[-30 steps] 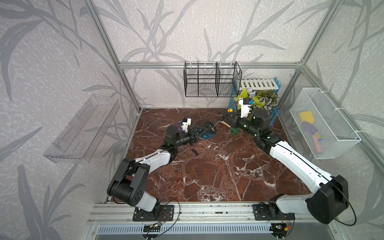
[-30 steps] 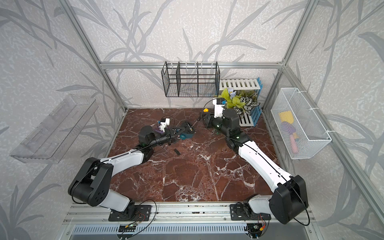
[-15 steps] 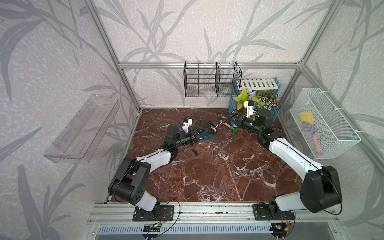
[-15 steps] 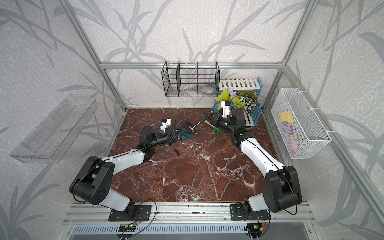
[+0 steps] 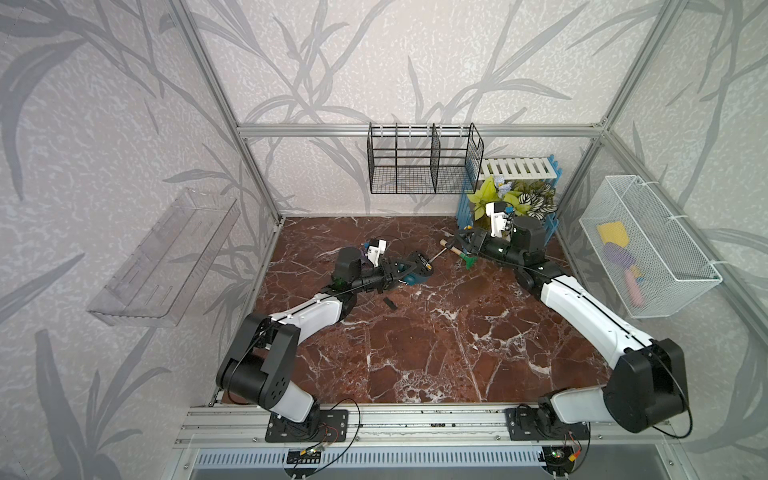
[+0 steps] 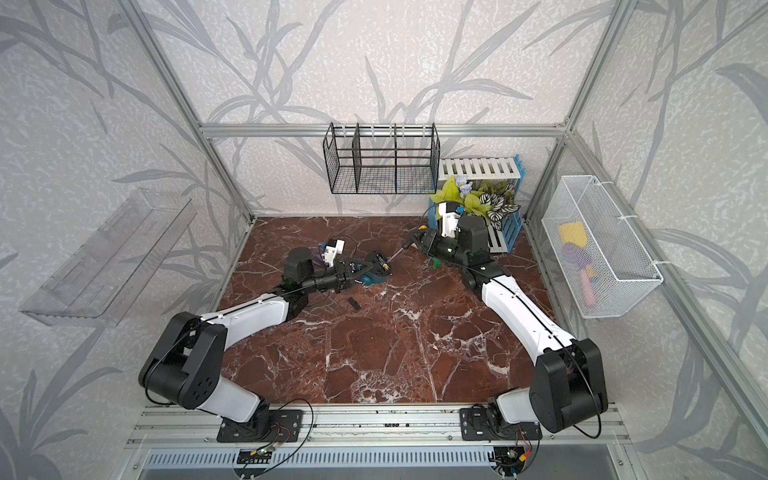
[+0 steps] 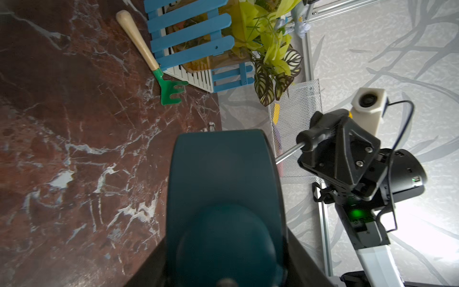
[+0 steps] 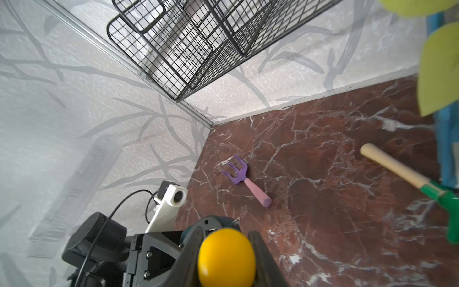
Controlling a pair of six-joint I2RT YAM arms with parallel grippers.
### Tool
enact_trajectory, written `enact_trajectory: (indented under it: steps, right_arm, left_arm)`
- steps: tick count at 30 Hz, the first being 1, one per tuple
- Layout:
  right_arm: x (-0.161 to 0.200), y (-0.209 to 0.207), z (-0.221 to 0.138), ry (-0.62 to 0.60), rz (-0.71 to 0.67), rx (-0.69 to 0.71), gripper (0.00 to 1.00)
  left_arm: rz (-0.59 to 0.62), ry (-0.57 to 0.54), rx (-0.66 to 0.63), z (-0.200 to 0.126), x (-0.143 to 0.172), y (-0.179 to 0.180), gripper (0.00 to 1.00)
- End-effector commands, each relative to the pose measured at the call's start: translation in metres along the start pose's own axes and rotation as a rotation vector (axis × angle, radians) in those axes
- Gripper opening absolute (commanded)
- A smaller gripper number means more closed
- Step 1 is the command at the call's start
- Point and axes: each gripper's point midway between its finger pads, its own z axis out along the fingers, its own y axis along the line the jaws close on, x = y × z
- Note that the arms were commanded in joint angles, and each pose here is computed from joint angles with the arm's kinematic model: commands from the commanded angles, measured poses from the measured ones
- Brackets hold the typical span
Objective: Remove the battery from the alarm
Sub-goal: Release the battery from the alarm, then remove the battery from the alarm.
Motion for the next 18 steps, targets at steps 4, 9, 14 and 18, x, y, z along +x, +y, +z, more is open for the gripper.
enact_trajectory:
  steps: [4, 9, 14, 18]
  right_arm:
    - [0.007, -0.018, -0.032, -0.016, -0.190, 0.159, 0.00]
    - [0.052, -0.062, -0.046, 0.074, -0.217, 0.297, 0.00]
    - [0.096, -0.091, -0.050, 0.169, -0.164, 0.345, 0.00]
    - [0.118, -0.112, -0.048, 0.251, -0.138, 0.399, 0.00]
  left_arm:
    - [0.124, -0.011, -0.053, 0.001, -0.008, 0.014, 0.04]
    - [0.215, 0.047, -0.231, 0.010, -0.005, 0.043, 0.02]
    - [0.382, 0.128, -0.491, 0.017, 0.005, 0.065, 0.02]
    - [0.517, 0.175, -0.670, 0.016, 0.006, 0.077, 0.02]
